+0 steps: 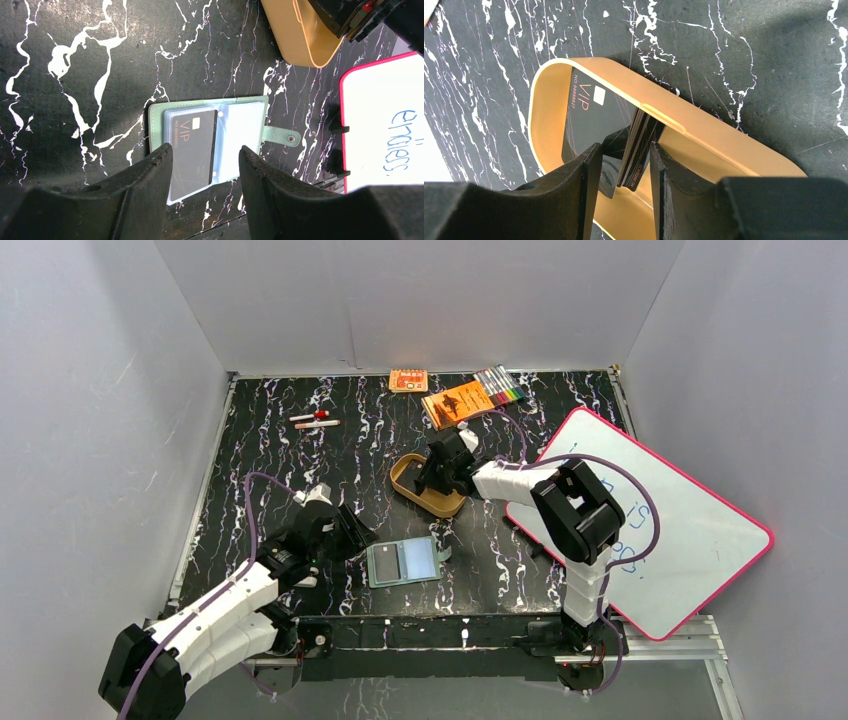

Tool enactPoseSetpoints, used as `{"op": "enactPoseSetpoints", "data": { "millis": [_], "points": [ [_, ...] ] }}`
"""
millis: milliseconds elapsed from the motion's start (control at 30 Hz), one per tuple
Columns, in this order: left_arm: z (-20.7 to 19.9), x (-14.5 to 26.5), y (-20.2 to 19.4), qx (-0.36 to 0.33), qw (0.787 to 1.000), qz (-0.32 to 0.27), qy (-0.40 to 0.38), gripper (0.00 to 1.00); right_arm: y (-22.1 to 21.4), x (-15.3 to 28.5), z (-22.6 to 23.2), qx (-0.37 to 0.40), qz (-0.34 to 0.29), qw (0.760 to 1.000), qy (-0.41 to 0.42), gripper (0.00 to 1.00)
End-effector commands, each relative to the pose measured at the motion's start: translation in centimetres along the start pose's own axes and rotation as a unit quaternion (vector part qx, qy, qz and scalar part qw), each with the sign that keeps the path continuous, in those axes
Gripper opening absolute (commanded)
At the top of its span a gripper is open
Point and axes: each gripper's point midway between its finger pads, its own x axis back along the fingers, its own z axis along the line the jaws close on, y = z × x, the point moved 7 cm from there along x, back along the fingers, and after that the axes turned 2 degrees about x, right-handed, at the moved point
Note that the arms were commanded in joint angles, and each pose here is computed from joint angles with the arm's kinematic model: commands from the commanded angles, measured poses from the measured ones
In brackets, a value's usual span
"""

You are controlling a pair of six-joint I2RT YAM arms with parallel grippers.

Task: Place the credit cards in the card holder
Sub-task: Pick up the credit card from the storage box.

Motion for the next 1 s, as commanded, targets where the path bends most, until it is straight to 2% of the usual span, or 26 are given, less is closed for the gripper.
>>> {"op": "enactPoseSetpoints", "data": {
  "millis": [0, 167, 533, 967],
  "points": [
    [0.0, 0.3, -0.1, -0.001, 1.0, 0.0, -0.007, 0.49, 0.6, 0.7, 0.6, -0.001, -0.018, 1.0, 0.007, 0.46],
    [0.0, 0.3, -0.1, -0.001, 1.0, 0.0, -0.008, 0.49, 0.6, 1.4, 0.5, -0.002, -0.021, 1.0, 0.016, 0.39],
    [-0.1, 0.3, -0.1, -0.001, 1.0, 0.0, -0.009, 0.49, 0.8, 2.1, 0.9, -0.003, -0.023, 0.999, 0.032, 0.34],
    [-0.2, 0.3, 0.0, -0.001, 1.0, -0.001, -0.011, 0.48, 1.0, 3.2, 1.7, -0.003, -0.024, 0.998, 0.055, 0.2]
  ]
}}
